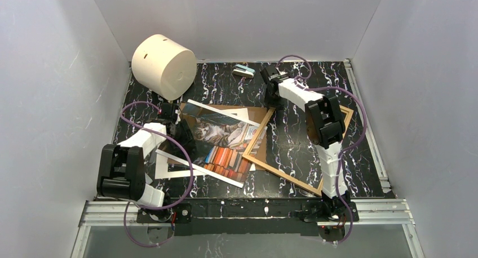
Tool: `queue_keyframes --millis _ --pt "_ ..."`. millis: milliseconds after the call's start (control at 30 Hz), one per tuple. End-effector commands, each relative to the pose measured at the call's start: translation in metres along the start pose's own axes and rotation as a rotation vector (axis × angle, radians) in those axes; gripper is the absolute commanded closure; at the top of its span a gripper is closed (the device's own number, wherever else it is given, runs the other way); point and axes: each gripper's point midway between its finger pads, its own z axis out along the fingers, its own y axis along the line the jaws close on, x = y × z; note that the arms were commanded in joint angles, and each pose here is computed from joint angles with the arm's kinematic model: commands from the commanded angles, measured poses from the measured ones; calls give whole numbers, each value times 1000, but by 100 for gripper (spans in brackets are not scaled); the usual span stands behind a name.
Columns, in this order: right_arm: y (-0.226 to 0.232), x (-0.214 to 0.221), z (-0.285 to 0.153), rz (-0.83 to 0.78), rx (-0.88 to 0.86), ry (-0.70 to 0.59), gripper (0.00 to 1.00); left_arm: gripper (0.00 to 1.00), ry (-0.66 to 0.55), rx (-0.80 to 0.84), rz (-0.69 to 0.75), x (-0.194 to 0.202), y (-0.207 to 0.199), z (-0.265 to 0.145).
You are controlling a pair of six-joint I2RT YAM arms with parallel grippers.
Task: Put the photo into the frame
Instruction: Adjust the photo frame at the center of the board.
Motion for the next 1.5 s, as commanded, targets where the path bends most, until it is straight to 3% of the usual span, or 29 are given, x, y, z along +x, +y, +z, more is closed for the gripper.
queue_keyframes --millis 0,167,267,500,767,833,933,1100,1233,1367,1467 --pt "10 0 3 -6 -52 23 53 48 33 -59 19 7 12 5" --pt "13 0 4 -34 -83 26 75 48 36 -66 20 9 14 6" --pt "18 -11 0 -107 -123 -24 82 48 34 -65 21 8 14 6" --pt "16 -23 -9 -282 -162 -107 85 48 32 -65 22 7 13 5" --pt "1 5 -18 -237 -166 -53 85 48 11 -68 12 5 14 1" --pt "0 9 -20 -210 -161 -40 79 48 0 -71 9 2 13 -2" --pt "-1 5 -28 -169 -139 -22 59 48 -29 -75 8 -5 12 -11" --pt "4 -13 -62 -81 -165 -43 36 44 -118 -124 14 -27 14 -37" --pt "25 -5 -97 -50 -321 -22 31 34 -178 -164 -9 -38 18 -62" --pt "72 39 -128 -121 -589 65 30 20 -206 -217 -62 -36 30 -79" --pt "101 79 -134 -199 -659 134 30 12 -206 -266 -130 -24 45 -88"
